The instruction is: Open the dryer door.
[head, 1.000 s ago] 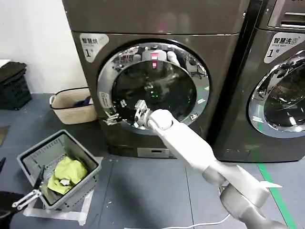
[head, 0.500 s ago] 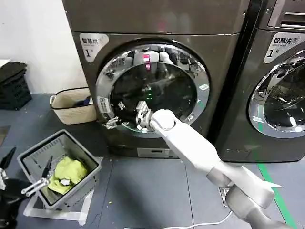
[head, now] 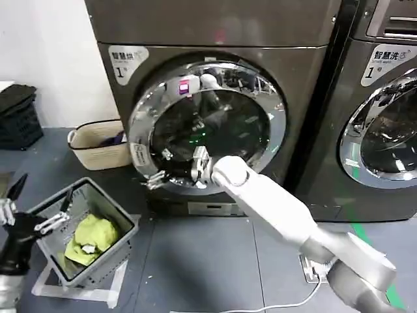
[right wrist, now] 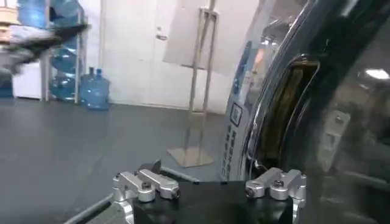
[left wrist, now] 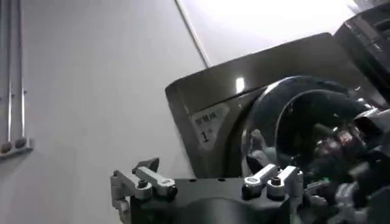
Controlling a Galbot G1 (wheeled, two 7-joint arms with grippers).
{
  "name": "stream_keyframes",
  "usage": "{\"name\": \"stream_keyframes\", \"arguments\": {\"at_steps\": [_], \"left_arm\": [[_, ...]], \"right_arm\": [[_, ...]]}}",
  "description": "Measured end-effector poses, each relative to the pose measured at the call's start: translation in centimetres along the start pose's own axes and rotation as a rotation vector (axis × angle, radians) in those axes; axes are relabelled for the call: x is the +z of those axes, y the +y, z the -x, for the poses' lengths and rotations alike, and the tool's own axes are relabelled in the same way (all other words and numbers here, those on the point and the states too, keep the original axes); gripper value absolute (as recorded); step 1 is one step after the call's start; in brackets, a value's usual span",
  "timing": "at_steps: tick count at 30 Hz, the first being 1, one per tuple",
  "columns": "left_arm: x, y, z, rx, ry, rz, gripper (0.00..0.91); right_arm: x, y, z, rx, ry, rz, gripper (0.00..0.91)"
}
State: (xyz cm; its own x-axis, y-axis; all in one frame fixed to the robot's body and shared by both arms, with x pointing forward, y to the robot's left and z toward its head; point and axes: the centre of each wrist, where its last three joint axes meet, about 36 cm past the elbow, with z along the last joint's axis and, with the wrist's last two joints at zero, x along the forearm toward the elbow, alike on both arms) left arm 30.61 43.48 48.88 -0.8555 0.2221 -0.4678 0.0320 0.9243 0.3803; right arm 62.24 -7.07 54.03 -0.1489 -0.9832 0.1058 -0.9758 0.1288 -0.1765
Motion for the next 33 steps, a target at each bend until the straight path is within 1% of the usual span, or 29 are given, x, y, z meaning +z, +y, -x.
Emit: {"name": "stream_keyframes", "arguments": {"at_steps": [9,16,23,33], "left_arm": [[2.4,2.0,3.2,0.057,0.005,0.024,0.907],[3.9,2.9,5.8,0.120,0.005,0.042,0.907],[5.3,2.6,8.1,0.211,0.008,0.052,0.907],[6.3,1.6,11.4,0.338,-0.007,0.072,0.907]], "right_arm": [[-0.9,1.9,-2.6,-0.089,-0.021,-0.005,0.907],[-1.1,3.3,-4.6,-0.166,-0.007,-0.024,0.907],[-1.0,4.3,-6.7,-0.224,-0.006,-0.025,0.907],[-1.0,5.6,-9.8,-0.314,0.005,-0.032,0.907]]}}
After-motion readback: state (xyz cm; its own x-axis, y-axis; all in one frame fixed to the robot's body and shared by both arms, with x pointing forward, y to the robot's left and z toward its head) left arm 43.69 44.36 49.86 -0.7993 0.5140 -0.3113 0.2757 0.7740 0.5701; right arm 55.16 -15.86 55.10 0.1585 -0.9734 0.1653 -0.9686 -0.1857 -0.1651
